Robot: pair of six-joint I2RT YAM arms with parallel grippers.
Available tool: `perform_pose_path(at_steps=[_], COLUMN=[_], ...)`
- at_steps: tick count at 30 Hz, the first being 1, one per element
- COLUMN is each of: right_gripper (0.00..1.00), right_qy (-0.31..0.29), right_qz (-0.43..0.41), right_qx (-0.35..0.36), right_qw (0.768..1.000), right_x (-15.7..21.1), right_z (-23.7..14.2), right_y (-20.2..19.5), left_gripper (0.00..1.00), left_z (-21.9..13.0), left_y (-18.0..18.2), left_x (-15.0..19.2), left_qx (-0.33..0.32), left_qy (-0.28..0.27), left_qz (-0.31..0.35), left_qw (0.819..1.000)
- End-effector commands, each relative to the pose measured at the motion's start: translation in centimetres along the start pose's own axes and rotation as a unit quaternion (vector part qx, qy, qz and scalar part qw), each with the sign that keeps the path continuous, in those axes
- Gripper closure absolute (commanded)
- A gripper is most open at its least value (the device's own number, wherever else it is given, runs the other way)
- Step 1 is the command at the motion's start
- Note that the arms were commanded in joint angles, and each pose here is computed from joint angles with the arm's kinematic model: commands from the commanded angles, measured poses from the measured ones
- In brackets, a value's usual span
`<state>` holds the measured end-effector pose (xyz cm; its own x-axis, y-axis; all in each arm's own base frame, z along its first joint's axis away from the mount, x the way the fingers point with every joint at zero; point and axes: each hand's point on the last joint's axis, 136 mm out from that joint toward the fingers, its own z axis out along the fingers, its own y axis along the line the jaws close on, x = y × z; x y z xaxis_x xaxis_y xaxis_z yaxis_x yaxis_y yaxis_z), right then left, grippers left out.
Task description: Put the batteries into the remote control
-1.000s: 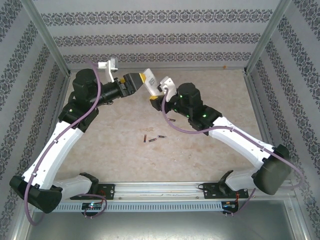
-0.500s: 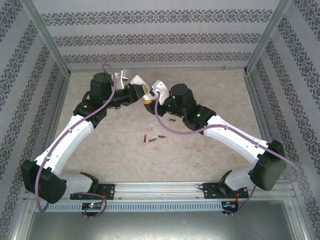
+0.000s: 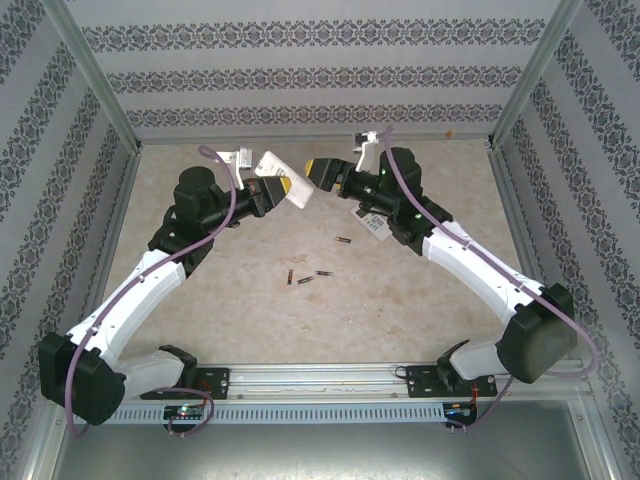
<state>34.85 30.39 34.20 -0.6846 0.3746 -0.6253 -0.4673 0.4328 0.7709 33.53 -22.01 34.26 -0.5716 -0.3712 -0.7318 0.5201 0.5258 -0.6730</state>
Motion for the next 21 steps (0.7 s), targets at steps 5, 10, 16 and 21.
perform_pose_path(at_steps=[5, 10, 16, 21], right_gripper=[0.54, 0.56, 0.47, 0.52], right_qy=[0.039, 0.052, 0.052, 0.059], right_qz=[0.107, 0.106, 0.114, 0.113], right_qx=[-0.066, -0.071, -0.048, -0.044], right_qw=[0.991, 0.99, 0.991, 0.991], right_x=[2.6, 3.1, 4.1, 4.7], right_z=[2.0, 2.8, 2.8, 2.9], right_y=[1.6, 1.9, 0.2, -0.2], left_gripper=[0.95, 0.96, 0.97, 0.98], left_z=[-0.7, -0.8, -1.8, -2.3], left_y=[-2.0, -1.5, -0.6, -0.3], left_x=[-2.7, -2.8, -3.9, -4.6], left_qx=[0.038, 0.031, -0.006, -0.01], left_qy=[-0.073, -0.084, -0.117, -0.136], left_qz=[0.028, 0.007, 0.007, 0.003], left_qw=[0.996, 0.996, 0.993, 0.991])
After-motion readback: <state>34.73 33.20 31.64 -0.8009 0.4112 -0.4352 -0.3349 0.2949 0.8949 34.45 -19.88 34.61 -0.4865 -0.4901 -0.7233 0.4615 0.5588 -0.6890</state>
